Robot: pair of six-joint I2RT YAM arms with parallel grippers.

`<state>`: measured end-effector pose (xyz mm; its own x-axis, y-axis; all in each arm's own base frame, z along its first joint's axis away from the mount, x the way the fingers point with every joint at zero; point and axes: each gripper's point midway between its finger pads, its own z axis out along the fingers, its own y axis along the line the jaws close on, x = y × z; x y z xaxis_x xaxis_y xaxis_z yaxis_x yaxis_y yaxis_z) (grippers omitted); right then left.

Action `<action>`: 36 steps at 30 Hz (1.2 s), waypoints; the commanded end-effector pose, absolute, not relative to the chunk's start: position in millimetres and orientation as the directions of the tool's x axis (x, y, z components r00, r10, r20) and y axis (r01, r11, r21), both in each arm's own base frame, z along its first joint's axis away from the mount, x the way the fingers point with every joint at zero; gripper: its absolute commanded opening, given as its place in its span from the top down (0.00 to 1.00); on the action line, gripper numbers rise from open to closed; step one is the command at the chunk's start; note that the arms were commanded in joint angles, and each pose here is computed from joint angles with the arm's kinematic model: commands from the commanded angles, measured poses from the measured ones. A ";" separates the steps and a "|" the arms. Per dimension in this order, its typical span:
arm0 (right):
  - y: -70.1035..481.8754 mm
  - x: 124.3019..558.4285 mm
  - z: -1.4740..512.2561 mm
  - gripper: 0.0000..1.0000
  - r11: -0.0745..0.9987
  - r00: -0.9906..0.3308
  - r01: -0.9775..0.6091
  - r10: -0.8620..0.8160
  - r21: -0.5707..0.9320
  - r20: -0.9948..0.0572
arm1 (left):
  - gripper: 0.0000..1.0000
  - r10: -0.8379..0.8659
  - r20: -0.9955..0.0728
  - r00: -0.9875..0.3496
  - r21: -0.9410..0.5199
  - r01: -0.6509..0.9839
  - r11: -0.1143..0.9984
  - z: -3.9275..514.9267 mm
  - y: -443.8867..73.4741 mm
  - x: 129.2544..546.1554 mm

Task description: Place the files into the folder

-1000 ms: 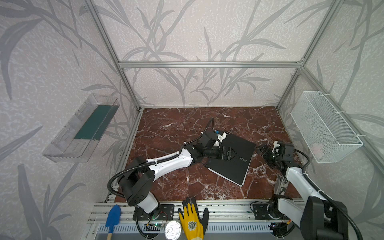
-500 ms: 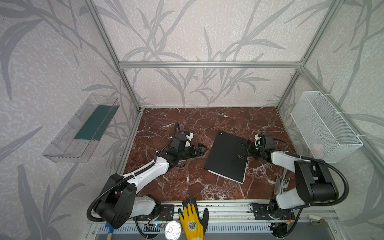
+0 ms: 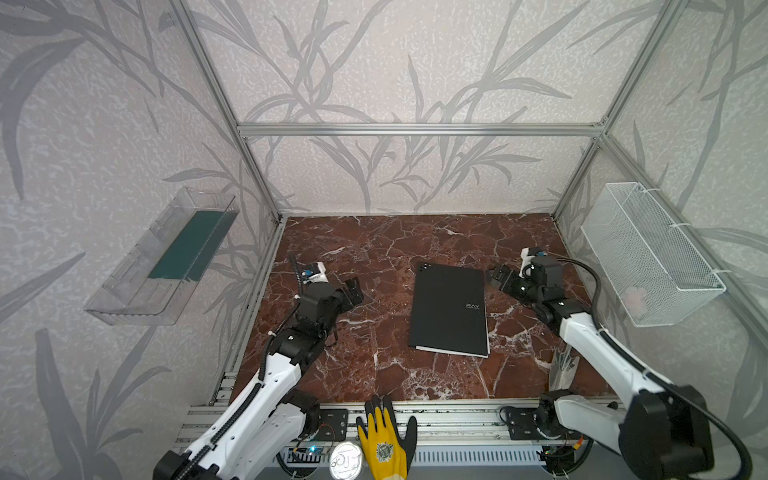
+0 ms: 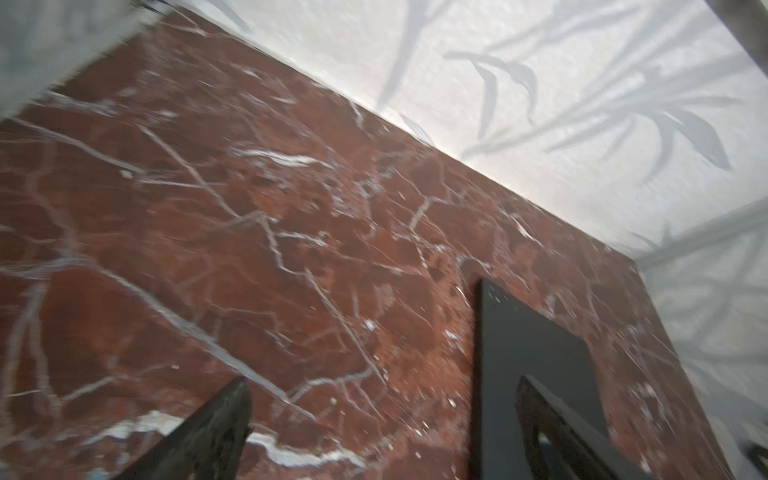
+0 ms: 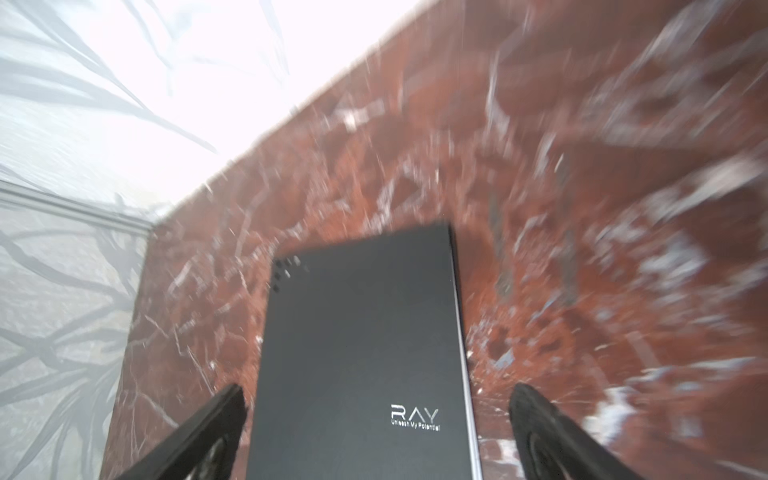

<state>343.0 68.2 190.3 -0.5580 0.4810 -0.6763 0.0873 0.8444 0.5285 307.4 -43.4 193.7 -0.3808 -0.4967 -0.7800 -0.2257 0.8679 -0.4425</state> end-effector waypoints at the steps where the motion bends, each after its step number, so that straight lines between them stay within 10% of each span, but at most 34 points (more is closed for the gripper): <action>1: 19.7 311.6 192.2 0.01 0.925 -0.514 0.214 0.380 0.313 -0.769 | 0.01 -0.517 -0.808 -0.282 -0.359 -0.460 0.812 180.2 21.1 306.2; 14: -4.2 322.0 166.8 0.01 0.968 -0.277 0.078 0.250 0.238 -0.928 | 0.01 -0.424 -0.900 -0.101 -0.258 -0.661 0.705 145.5 100.7 300.4; 36: 18.3 363.6 126.6 0.01 0.999 -0.227 -0.042 0.007 0.017 -0.974 | 0.01 -0.145 -0.974 -0.176 -0.062 -0.409 0.911 130.9 74.8 344.9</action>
<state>360.6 15.3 107.8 -0.3283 0.0725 -0.9418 -0.0133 0.9966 0.0814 334.9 81.8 108.6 -0.2405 -0.2138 -0.9468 -0.4754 0.8764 -0.0772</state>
